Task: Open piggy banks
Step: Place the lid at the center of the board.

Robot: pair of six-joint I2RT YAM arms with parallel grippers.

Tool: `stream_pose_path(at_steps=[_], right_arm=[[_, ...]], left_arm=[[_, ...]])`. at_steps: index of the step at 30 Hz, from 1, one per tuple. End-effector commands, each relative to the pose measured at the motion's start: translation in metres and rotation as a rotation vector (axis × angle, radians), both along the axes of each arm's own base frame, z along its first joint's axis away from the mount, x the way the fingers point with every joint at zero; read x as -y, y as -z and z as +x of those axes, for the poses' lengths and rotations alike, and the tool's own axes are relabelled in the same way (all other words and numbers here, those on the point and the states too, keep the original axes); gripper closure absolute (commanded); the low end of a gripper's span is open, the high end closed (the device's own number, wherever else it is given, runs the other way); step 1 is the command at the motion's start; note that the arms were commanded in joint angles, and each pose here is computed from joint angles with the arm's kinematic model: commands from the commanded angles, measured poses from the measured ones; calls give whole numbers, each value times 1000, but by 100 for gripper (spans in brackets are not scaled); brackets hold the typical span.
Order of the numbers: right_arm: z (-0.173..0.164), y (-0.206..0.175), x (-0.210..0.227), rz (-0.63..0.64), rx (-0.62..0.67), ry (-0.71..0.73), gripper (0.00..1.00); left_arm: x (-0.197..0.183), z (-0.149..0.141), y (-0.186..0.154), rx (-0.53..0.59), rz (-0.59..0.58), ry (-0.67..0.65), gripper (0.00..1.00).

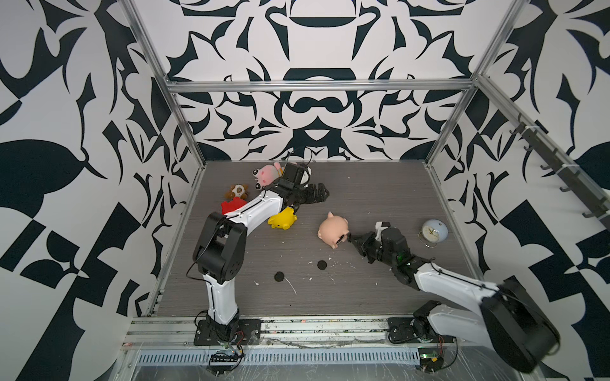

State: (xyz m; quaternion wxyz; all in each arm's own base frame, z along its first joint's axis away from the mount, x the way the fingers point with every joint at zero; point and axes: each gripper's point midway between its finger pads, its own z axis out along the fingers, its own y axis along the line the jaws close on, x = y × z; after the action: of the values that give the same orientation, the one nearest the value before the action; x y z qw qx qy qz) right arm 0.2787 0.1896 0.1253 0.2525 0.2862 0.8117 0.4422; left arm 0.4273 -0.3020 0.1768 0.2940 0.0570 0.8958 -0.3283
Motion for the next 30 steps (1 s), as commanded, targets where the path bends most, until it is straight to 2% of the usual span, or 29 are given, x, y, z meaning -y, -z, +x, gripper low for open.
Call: stream_pose_path(at_steps=[1,6,11,18,29,30], right_arm=[[-38,20,46,-427,-104,-114,100],[-47,-1,57,-598,-112,-226,100],[-46,-5,62,-753,-165,-361,100],[-36,17,46,-834,-226,-492,100],[-28,74,19,-931,-247,-538,100],[-28,78,18,-933,-249,-539,97]], left_arm=[[-34,4,-14,25,91,-87,1],[-78,6,-16,29,152,-212,1],[-133,3,-12,44,282,-361,1],[-219,-13,-5,57,425,-584,1],[-293,-42,7,31,428,-783,1],[-298,-44,7,32,429,-795,1]])
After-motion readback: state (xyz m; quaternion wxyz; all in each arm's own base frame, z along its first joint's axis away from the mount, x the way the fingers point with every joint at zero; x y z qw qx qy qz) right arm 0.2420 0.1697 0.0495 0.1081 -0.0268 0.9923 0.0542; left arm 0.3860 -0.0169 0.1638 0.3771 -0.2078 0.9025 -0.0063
